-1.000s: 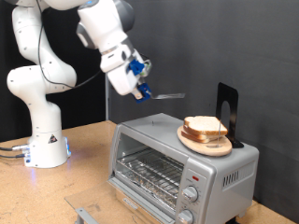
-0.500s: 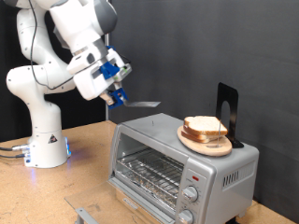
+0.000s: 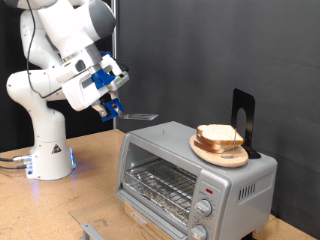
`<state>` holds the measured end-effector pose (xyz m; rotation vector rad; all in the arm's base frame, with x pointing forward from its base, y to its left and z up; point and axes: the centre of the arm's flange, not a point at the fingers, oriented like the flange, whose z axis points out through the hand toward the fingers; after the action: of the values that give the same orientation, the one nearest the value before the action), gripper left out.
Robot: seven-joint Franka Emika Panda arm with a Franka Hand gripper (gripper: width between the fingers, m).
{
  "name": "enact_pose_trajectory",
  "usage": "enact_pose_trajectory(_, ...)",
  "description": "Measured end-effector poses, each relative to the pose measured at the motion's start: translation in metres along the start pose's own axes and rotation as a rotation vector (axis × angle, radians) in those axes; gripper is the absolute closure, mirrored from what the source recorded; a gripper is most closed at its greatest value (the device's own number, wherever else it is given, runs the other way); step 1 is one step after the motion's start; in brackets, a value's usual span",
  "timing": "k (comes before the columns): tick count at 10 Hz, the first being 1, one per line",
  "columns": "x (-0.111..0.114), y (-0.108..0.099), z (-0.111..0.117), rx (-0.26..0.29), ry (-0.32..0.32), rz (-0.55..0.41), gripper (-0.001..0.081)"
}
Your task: Make a piece of toast with the oven
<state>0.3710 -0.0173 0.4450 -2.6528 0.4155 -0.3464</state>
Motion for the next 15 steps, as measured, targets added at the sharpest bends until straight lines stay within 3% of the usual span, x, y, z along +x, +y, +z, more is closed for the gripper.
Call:
enact_pose_trajectory(1, 0.002, -0.007, -0.001, 0.008, -0.045, 0.005, 0.0338)
enact_pose_trajectory(2, 0.007, -0.016, -0.003, -0.007, -0.131, 0.006, 0.0338)
enact_pose_trajectory(3, 0.018, -0.024, -0.006, -0.045, -0.19, 0.003, 0.0338)
enact_pose_trajectory(5, 0.042, -0.033, 0.003, -0.133, -0.243, -0.07, 0.0338)
enact_pose_trajectory(7, 0.058, -0.038, 0.011, -0.162, -0.244, -0.157, 0.0338)
enact_pose_trajectory(8, 0.057, -0.037, 0.011, -0.16, -0.246, -0.143, 0.0338)
enact_pose_trajectory(11, 0.057, -0.044, 0.017, -0.221, -0.253, -0.161, 0.0338)
enact_pose_trajectory(15, 0.073, -0.067, 0.02, -0.222, -0.24, -0.144, 0.0338)
